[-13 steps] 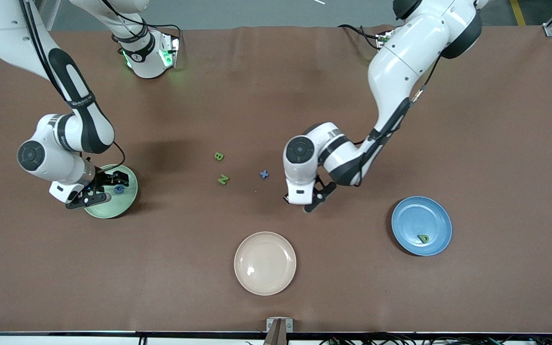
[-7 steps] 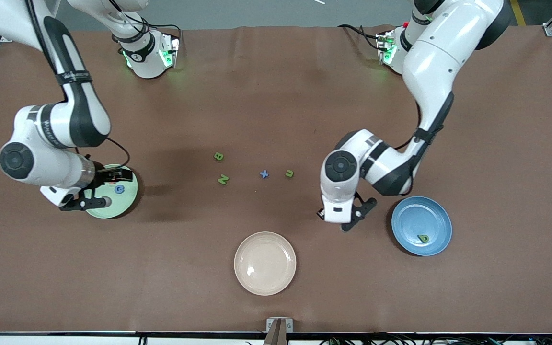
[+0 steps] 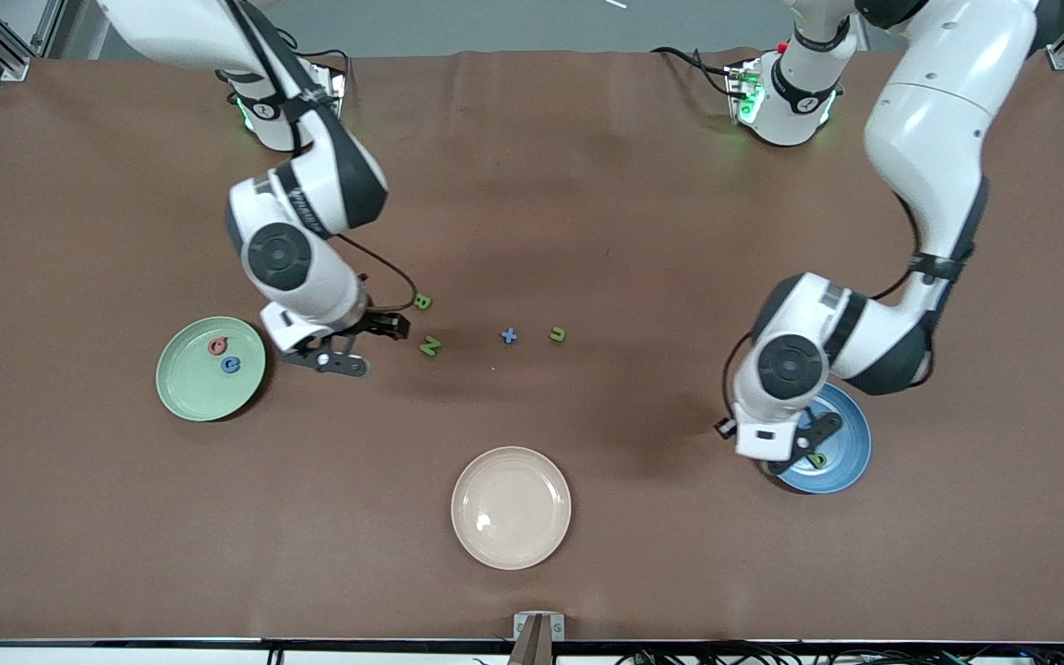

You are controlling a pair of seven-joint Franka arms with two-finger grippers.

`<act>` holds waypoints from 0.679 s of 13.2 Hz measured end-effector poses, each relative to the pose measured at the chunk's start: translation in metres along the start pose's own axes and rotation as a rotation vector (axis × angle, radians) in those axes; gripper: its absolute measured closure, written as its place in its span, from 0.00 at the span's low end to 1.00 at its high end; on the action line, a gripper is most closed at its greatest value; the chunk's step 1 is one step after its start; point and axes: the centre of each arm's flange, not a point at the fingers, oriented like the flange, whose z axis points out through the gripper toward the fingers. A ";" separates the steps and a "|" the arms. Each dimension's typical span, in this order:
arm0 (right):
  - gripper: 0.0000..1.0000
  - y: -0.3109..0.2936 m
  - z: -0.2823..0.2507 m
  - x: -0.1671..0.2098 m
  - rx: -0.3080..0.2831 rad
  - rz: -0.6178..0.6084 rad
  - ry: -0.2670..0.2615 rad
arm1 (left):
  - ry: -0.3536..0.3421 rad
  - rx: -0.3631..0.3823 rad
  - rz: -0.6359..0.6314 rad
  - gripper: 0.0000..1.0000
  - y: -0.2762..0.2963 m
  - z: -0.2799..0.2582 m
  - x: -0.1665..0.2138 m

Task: Sort upper and lower case letters into plates

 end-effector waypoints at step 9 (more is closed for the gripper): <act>0.07 -0.047 0.101 -0.018 0.030 0.092 0.027 | -0.045 0.018 0.004 0.59 -0.074 0.032 0.067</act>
